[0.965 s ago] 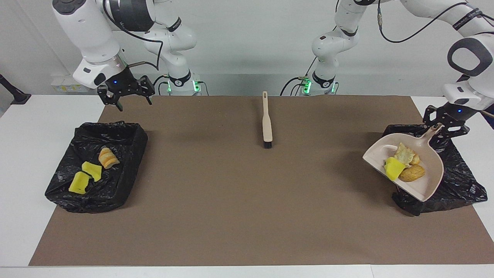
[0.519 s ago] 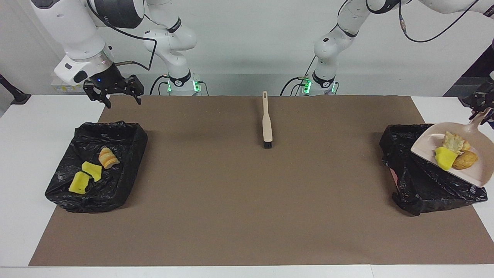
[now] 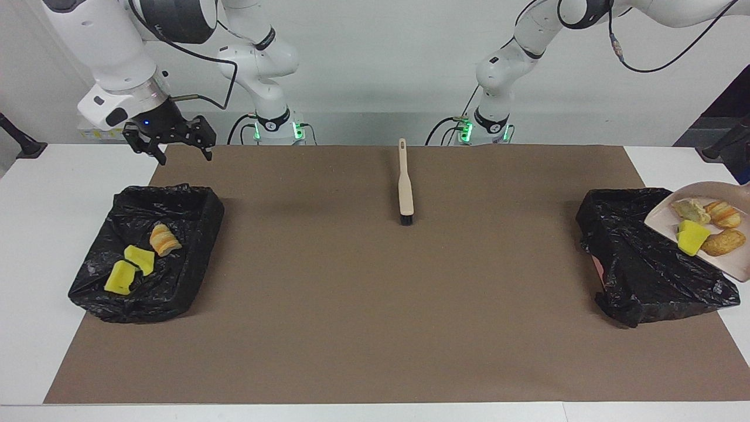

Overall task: Sweep and dump trash in bin
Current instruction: 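Carry the dustpan to the bin with the left gripper and tip it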

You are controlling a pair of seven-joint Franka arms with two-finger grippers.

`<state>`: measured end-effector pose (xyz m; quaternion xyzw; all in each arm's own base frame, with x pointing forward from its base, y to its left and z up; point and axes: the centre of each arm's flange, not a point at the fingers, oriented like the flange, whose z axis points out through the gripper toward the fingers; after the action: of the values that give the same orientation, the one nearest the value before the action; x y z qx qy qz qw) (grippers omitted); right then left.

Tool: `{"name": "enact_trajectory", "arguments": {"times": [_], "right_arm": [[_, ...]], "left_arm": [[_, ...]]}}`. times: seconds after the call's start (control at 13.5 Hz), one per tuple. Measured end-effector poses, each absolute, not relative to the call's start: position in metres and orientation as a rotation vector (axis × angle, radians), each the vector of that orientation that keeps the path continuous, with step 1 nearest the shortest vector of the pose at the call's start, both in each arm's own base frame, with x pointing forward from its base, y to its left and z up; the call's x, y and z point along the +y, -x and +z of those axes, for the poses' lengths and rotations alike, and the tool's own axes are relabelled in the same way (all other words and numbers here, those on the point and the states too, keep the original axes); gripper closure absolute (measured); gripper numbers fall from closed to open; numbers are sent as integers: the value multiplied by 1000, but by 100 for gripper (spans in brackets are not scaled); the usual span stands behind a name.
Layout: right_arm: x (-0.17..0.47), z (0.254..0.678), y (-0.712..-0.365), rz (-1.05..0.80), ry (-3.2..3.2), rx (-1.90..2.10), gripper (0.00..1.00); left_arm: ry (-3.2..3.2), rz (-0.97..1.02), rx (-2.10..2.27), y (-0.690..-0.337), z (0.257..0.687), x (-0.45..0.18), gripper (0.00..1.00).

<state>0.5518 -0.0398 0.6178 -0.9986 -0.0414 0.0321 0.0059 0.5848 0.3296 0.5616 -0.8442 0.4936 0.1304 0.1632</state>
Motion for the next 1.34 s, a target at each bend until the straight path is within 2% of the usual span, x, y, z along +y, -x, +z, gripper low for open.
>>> {"name": "enact_trajectory", "arguments": {"times": [0.15, 0.45, 0.89, 1.11, 1.34], "right_arm": [[-54, 623, -549, 90, 3125, -90, 0], [-42, 631, -546, 69, 3129, -14, 0], [-30, 633, -538, 70, 3129, -19, 0], [-29, 633, -538, 48, 3131, -22, 0], [-17, 632, -538, 49, 3130, -63, 0]], "left_arm": [[2293, 440, 1434, -596, 567, 314, 68], [2038, 564, 1494, -623, 578, 270, 68], [1728, 652, 1599, -650, 601, 205, 68], [1715, 560, 1647, -656, 609, 189, 68], [1951, 285, 1673, -659, 602, 163, 68]]}}
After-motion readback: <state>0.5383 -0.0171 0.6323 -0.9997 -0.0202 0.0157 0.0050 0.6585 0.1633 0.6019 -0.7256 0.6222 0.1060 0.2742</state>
